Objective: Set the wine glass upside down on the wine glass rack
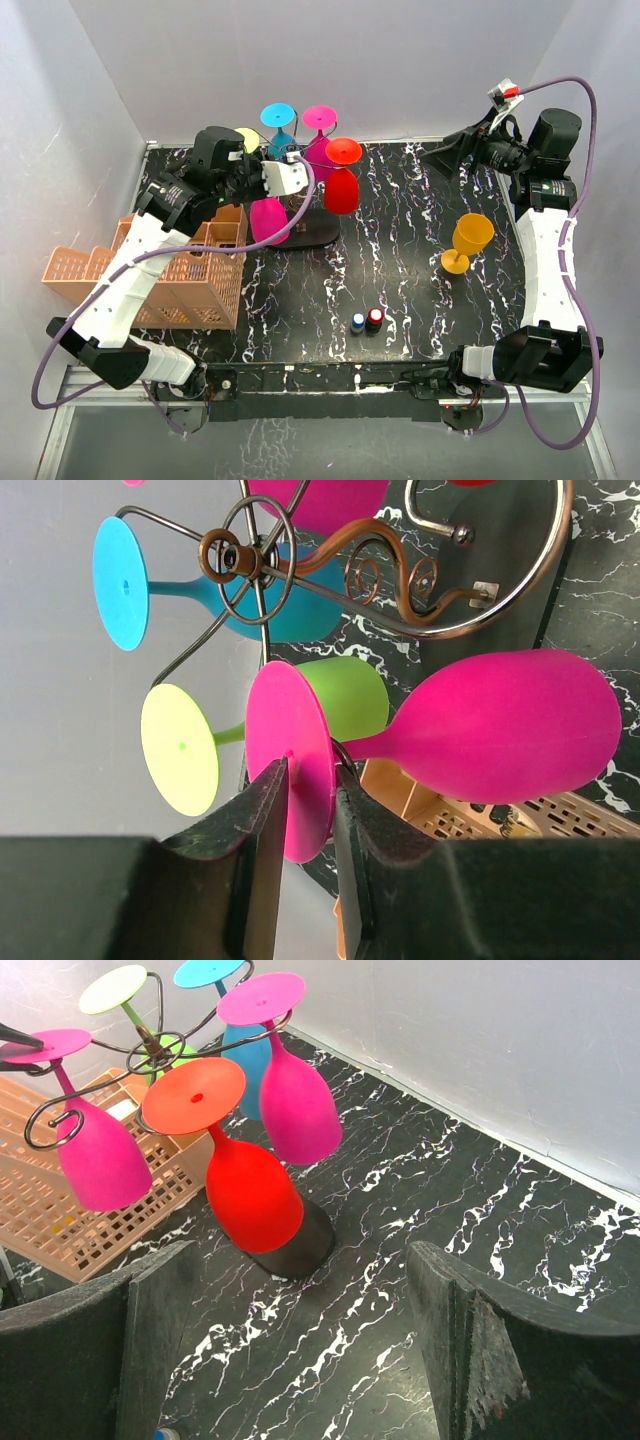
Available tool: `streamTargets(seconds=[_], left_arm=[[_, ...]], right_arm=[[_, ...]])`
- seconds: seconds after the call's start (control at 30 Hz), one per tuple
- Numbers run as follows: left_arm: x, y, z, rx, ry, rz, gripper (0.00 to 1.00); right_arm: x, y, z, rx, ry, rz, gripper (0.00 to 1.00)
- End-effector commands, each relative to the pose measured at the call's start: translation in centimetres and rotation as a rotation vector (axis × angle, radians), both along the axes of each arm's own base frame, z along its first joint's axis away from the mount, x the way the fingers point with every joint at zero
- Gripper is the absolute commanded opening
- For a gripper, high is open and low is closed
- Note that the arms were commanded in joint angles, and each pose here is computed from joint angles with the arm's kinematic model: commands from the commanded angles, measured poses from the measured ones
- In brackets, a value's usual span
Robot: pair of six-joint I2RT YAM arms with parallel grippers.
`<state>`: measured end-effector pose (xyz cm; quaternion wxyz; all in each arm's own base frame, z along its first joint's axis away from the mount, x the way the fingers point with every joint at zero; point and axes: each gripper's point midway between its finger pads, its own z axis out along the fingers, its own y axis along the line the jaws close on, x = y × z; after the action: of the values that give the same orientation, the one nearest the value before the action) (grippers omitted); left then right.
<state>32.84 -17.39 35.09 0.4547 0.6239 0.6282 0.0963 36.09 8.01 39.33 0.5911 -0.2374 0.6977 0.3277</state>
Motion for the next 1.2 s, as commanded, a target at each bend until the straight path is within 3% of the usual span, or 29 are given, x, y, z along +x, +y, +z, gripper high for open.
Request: streamTargets(seconds=[0.0, 1.17], left_arm=[[-0.6, -0.4, 0.6, -0.048, 0.0, -0.006, 0.24], [-0.8, -1.9, 2.1, -0.228, 0.015, 0.026, 0.31]], right_arm=[[-0.6, 0.0, 1.7, -0.024, -0.087, -0.002, 0.91], [-0.1, -0.4, 1.0, -0.035, -0.082, -0.021, 0.92]])
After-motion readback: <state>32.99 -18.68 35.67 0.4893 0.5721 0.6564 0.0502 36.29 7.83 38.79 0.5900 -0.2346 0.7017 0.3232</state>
